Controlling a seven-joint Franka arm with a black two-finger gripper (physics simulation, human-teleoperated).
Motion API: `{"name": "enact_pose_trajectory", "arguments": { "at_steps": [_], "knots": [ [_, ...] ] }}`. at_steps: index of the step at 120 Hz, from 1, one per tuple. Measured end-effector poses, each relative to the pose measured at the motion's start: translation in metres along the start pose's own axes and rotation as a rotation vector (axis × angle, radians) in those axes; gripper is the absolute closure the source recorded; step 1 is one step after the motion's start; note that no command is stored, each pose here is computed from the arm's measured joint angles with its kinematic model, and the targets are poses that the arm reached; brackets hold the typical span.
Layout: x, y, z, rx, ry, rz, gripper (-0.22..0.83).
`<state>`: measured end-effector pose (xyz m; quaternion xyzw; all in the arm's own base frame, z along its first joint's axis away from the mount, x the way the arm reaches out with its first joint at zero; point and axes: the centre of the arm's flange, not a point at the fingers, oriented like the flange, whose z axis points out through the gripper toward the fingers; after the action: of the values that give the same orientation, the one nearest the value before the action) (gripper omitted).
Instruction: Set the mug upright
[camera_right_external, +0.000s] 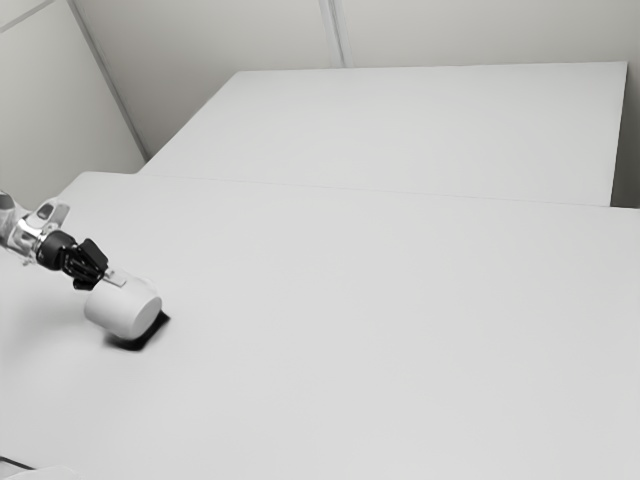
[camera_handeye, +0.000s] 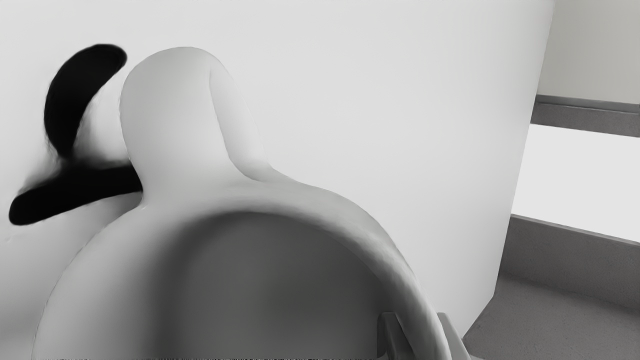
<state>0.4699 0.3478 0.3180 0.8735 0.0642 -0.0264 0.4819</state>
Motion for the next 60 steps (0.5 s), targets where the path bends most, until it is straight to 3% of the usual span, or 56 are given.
{"name": "enact_pose_trajectory", "arguments": {
  "at_steps": [32,60],
  "knots": [
    [0.011,0.038,0.002,0.041,-0.007,0.054,0.78],
    [0.040,0.132,0.049,0.321,-0.100,0.191,0.78]
  ]
}}
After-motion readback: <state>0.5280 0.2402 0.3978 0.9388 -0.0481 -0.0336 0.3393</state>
